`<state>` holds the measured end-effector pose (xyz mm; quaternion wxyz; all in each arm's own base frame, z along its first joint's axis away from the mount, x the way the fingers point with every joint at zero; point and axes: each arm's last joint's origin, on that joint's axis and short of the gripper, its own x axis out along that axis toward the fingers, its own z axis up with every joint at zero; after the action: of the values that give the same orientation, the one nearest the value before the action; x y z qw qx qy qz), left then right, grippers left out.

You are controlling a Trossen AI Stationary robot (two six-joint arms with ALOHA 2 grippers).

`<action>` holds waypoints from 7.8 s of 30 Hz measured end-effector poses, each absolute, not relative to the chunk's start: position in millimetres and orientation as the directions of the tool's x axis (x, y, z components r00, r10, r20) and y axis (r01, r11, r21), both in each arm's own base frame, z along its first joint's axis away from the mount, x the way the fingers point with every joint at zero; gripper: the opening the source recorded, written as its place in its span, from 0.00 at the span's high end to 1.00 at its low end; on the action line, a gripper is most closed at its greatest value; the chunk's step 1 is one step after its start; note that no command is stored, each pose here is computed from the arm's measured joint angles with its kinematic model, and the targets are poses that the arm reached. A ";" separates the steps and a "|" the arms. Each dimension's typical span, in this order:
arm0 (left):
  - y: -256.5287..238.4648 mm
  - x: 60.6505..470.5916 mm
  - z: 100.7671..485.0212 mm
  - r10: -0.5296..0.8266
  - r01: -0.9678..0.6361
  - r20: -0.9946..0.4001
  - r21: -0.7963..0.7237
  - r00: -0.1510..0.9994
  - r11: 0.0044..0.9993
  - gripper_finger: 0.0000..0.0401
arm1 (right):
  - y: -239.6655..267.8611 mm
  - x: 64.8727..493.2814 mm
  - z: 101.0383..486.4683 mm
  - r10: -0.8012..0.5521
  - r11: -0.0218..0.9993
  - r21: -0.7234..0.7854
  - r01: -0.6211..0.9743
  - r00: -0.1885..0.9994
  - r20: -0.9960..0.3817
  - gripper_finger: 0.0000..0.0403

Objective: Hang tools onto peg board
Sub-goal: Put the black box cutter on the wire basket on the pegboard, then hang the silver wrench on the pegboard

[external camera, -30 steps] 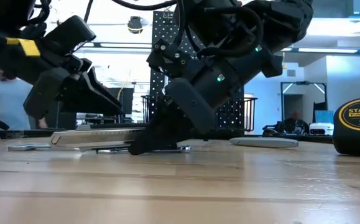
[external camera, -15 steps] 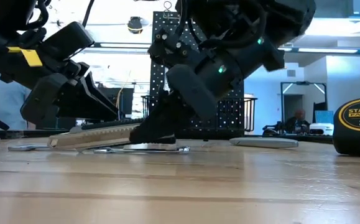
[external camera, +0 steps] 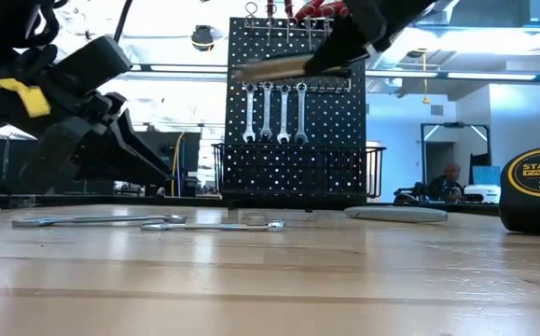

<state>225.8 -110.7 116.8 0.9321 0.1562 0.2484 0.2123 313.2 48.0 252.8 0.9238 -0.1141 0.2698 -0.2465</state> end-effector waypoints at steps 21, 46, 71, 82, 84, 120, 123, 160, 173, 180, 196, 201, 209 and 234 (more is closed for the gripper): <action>-110.3 225.8 116.5 0.476 -0.315 -0.398 0.405 0.784 0.858 0.68 | -134.9 299.3 220.5 -0.345 0.835 0.055 0.547 0.600 -0.722 0.70; -110.2 225.5 116.2 0.476 -0.308 -0.400 0.416 0.783 0.856 0.68 | -104.5 294.9 260.2 -0.392 0.844 -0.008 0.536 0.607 -0.692 0.54; -105.8 268.3 110.0 -0.029 0.138 -0.419 0.232 0.907 0.963 0.52 | 237.3 297.9 192.4 -0.143 0.990 -0.031 0.140 0.931 -0.337 0.62; -107.9 312.2 91.1 0.073 0.071 -0.534 0.243 0.842 0.967 0.53 | 238.6 312.2 165.2 -0.213 0.977 -0.041 0.211 0.927 -0.307 0.62; -105.8 313.7 90.8 0.078 0.040 -0.546 0.201 0.834 0.979 0.57 | 237.2 313.3 166.3 -0.206 0.978 -0.037 0.205 0.928 -0.311 0.62; -100.6 307.9 116.1 -0.017 0.073 -0.559 0.078 0.829 0.994 1.00 | 193.3 330.0 131.4 -0.281 0.934 0.042 0.354 0.804 -0.524 0.41; -104.1 306.4 120.8 -0.001 0.073 -0.548 0.109 0.836 0.991 1.00 | 181.8 344.1 116.7 -0.236 0.939 0.083 0.335 0.799 -0.553 0.36; -107.3 279.7 139.5 0.081 0.035 -0.603 0.177 0.793 0.984 0.83 | 125.6 363.0 102.5 -0.129 0.990 -0.050 0.135 0.681 -0.720 0.98; -101.0 282.4 139.4 0.067 0.020 -0.611 0.134 0.789 0.991 0.68 | 140.4 353.1 140.9 -0.236 0.972 -0.126 0.201 0.759 -0.607 0.98; -101.0 282.2 139.1 0.068 0.023 -0.613 0.138 0.787 0.990 0.68 | 152.3 336.1 163.9 -0.240 0.970 -0.108 0.220 0.762 -0.602 0.85; -101.0 282.2 139.2 0.070 0.018 -0.616 0.136 0.784 0.991 0.68 | 147.0 321.0 90.6 -0.220 0.968 -0.035 0.249 0.772 -0.596 0.36; -101.0 282.3 139.3 0.070 0.019 -0.615 0.138 0.785 0.990 0.68 | 141.0 331.4 81.3 -0.162 0.978 0.007 0.210 0.775 -0.610 0.37; -100.9 282.2 139.3 0.073 0.016 -0.615 0.138 0.785 0.990 0.68 | 135.4 328.8 74.4 -0.121 0.981 0.024 0.190 0.714 -0.689 0.58; -106.7 289.4 151.0 0.033 0.055 -0.499 0.160 0.866 0.986 0.68 | 146.1 306.2 148.0 -0.063 0.992 0.045 0.119 0.770 -0.635 0.95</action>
<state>289.4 -106.7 151.0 0.9623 0.0848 0.2585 -0.0056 306.2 146.1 148.0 0.9398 0.0414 0.3357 -0.0484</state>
